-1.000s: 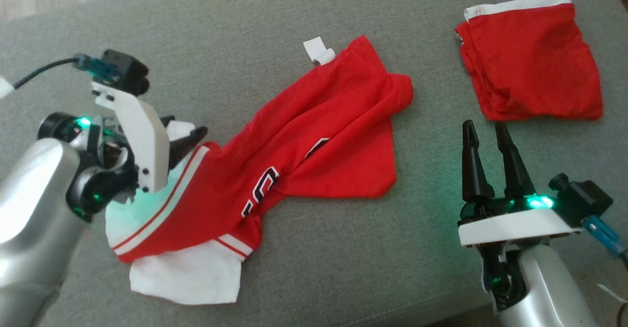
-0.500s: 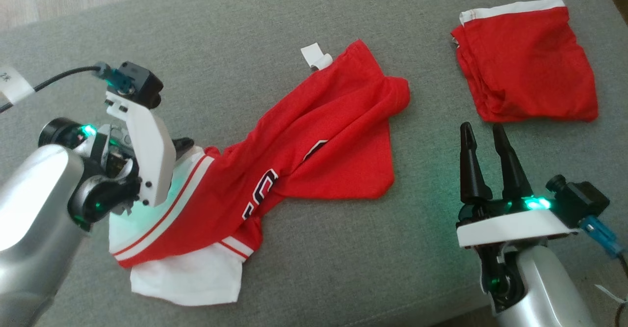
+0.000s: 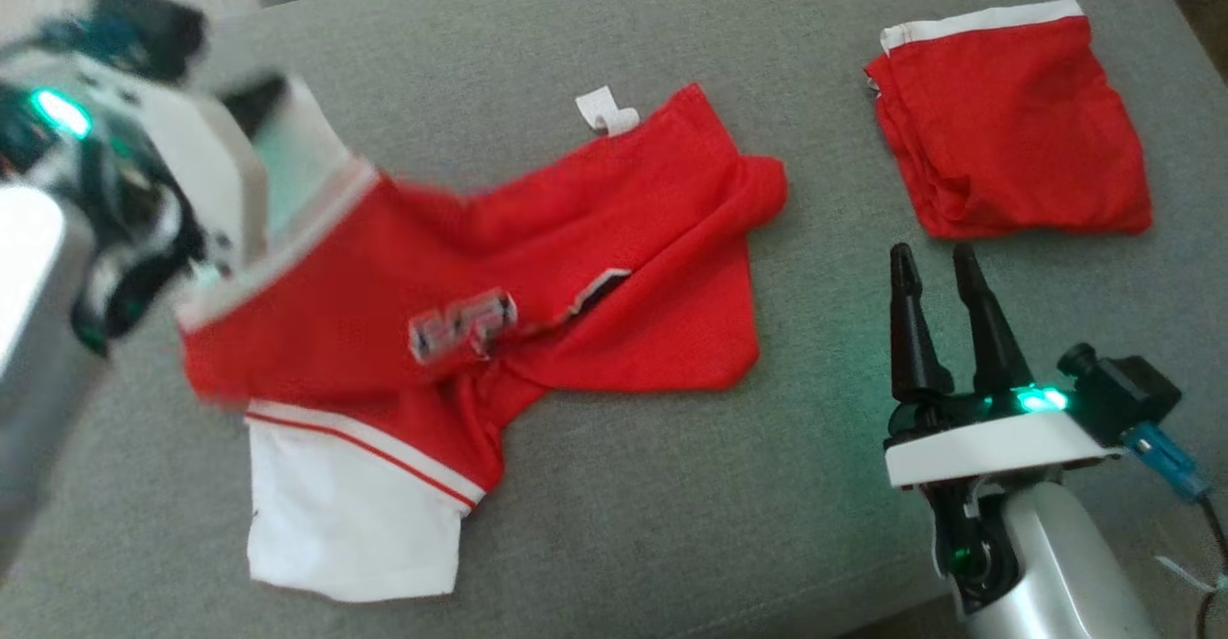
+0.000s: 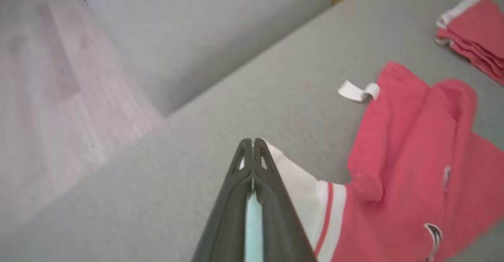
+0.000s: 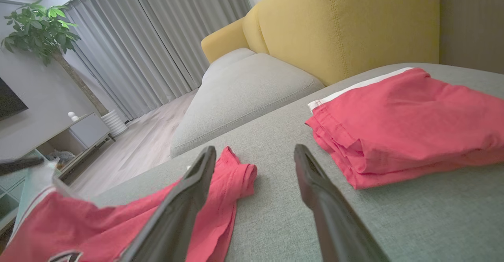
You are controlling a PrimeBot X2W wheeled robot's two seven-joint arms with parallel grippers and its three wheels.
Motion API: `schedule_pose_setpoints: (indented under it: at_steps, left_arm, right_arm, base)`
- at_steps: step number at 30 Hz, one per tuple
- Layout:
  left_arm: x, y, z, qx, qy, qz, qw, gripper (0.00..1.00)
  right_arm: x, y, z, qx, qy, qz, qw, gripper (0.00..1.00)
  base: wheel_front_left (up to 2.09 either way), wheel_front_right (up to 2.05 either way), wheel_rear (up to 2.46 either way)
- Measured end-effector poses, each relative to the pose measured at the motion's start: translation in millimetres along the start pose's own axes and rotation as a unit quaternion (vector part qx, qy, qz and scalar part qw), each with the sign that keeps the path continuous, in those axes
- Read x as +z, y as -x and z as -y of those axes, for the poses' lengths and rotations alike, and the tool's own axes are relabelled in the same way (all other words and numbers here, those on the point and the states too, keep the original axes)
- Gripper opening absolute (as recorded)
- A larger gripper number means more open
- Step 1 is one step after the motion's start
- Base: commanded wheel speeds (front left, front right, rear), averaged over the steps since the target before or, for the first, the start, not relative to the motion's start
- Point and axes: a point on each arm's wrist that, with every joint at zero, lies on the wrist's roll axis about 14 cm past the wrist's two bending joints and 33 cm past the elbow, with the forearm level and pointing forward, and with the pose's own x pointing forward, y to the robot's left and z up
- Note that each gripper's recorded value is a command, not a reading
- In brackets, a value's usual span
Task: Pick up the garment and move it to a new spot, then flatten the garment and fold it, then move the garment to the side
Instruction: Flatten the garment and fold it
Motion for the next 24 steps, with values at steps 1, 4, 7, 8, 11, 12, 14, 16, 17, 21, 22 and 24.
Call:
schedule_pose_setpoints:
  at_steps: [1, 4, 7, 8, 11, 12, 14, 16, 17, 21, 22, 24]
  left_arm:
    - [13, 0, -9, 0.019, -0.006, 0.023, 1.0, 0.0]
    - [50, -1, -33, 0.065, -0.03, 0.085, 0.994, 0.0]
    - [77, -3, -51, 0.103, -0.052, 0.124, 0.986, 0.0]
    - [83, -5, -56, 0.111, -0.057, 0.13, 0.984, 0.0]
    - [93, -15, -72, 0.135, -0.074, 0.137, 0.979, 0.0]
    - [95, -19, -77, 0.143, -0.082, 0.137, 0.977, 0.0]
    - [102, -26, -88, 0.158, -0.095, 0.14, 0.973, 0.0]
    - [111, -34, -97, 0.17, -0.111, 0.145, 0.968, 0.0]
    - [116, -36, -102, 0.177, -0.116, 0.152, 0.965, 0.0]
    - [135, -46, -124, 0.211, -0.132, 0.18, 0.952, 0.0]
    - [140, -47, -129, 0.224, -0.133, 0.19, 0.947, 0.24]
    - [145, -47, -135, 0.238, -0.135, 0.202, 0.94, 1.0]
  right_arm:
    - [0, 1, 0, 0.0, 0.0, -0.001, 1.0, 1.0]
    - [-1, 3, 4, -0.006, 0.002, -0.002, 1.0, 1.0]
    - [-3, 4, 8, -0.014, -0.001, -0.005, 1.0, 1.0]
    - [-3, 5, 9, -0.016, -0.001, -0.006, 1.0, 1.0]
    - [-5, 6, 14, -0.024, -0.004, -0.009, 1.0, 1.0]
    - [-6, 6, 15, -0.027, -0.006, -0.01, 1.0, 1.0]
    - [-9, 5, 19, -0.032, -0.008, -0.014, 0.999, 1.0]
    - [-11, 2, 19, -0.033, -0.008, -0.018, 0.999, 1.0]
    - [-10, 0, 19, -0.033, -0.007, -0.018, 0.999, 1.0]
    - [-12, -5, 22, -0.036, -0.005, -0.02, 0.999, 1.0]
    - [-14, -5, 23, -0.037, -0.004, -0.023, 0.999, 1.0]
    - [-16, -6, 23, -0.038, -0.003, -0.027, 0.999, 1.0]
  base:
    - [0.0, 0.0, 0.0]
    - [0.0, 0.0, 0.0]
    - [0.0, 0.0, 0.0]
    - [0.0, 0.0, 0.0]
    - [0.0, 0.0, 0.0]
    - [0.0, 0.0, 0.0]
    - [0.0, 0.0, 0.0]
    - [0.0, 0.0, 0.0]
    - [0.0, 0.0, 0.0]
    - [0.0, 0.0, 0.0]
    - [0.0, 0.0, 0.0]
    - [0.0, 0.0, 0.0]
